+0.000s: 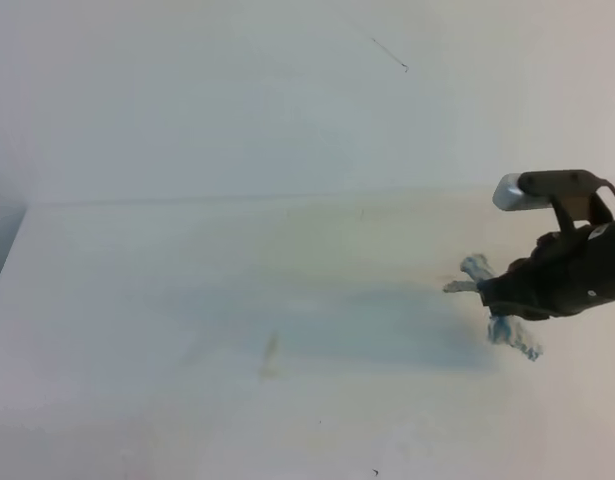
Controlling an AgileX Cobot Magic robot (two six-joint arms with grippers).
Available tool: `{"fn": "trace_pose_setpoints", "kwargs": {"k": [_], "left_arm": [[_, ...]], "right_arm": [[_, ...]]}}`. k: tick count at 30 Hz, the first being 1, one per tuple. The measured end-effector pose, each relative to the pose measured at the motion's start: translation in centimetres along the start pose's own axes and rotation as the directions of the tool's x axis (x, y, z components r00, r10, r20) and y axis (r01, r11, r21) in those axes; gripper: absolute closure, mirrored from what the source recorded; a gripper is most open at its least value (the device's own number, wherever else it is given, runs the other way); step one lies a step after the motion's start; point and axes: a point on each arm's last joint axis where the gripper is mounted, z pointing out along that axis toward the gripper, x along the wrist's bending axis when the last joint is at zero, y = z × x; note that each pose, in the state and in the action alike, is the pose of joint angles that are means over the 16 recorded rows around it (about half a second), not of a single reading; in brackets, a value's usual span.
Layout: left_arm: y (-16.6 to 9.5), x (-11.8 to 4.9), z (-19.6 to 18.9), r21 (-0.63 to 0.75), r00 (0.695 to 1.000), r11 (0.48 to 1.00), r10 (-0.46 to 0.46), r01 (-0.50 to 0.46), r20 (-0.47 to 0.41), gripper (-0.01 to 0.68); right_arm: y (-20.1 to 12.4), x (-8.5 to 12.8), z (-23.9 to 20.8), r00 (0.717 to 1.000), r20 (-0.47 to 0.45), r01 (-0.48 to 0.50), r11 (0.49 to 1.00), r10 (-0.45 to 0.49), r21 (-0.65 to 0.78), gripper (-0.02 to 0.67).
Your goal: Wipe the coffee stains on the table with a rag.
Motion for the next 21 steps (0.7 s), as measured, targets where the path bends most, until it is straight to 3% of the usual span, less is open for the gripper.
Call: {"fn": "trace_pose_setpoints", "kwargs": {"k": [8, 21], "left_arm": [[0.0, 0.0, 0.0, 0.000, 1.000, 1.000, 0.000, 0.000, 0.000, 0.672], [0.0, 0.0, 0.0, 0.000, 1.000, 1.000, 0.000, 0.000, 0.000, 0.672]], "right_arm": [[-0.9, 0.1, -0.6, 0.998, -0.016, 0.066, 0.998, -0.066, 0.013, 0.585], [-0.8, 1.3, -1.6, 0.988, -0.107, 0.110, 0.994, -0.108, 0.008, 0.306]]}}
